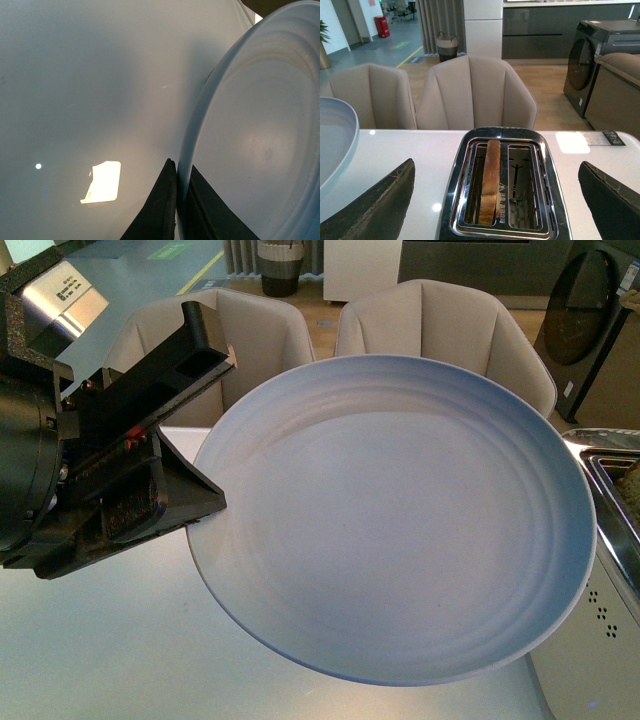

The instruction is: Left arm holds plate, right arm toasts bread

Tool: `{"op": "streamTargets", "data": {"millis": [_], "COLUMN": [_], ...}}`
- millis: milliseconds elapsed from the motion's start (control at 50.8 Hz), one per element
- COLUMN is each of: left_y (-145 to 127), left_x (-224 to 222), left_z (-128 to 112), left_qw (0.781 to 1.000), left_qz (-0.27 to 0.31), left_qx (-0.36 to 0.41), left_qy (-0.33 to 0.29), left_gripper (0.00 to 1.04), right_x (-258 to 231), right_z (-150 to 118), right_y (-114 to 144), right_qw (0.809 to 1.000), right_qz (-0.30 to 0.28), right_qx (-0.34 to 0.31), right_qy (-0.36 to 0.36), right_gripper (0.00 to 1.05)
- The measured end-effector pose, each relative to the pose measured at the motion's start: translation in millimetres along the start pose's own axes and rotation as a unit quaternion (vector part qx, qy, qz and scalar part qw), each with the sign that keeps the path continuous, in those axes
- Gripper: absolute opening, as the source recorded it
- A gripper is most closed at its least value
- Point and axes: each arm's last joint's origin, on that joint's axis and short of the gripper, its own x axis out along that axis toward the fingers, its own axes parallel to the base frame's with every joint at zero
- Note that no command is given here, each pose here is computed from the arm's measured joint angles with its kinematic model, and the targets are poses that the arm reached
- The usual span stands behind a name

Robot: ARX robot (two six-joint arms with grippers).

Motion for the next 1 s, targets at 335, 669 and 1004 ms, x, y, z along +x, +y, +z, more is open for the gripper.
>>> {"op": "streamTargets", "data": {"millis": [335, 669, 1004], "left_y": [-0.1, -2.8, 15.6], "left_x": [0.0, -4.1, -12.1], "left_z": [0.1, 4.5, 23.6], "left_qw": [1.000, 0.991, 0.991], "left_qz": [0.000, 0.127, 0.117], "left_qx": [0.000, -0.004, -0.035], "left_qy": [0.000, -0.041, -0.052], "left_gripper": [0.03, 0.03, 0.03], "right_x": [0.0, 0.0, -0.1], "right_z": [0.0, 0.1, 0.1], "right_y": [0.0, 0.0, 0.0], "right_qw": [1.000, 1.000, 1.000], "right_qz": [0.000, 0.000, 0.000], "right_qx": [0.000, 0.000, 0.000], "right_qy": [0.000, 0.000, -0.001], "right_gripper": [0.96, 0.96, 0.96]}}
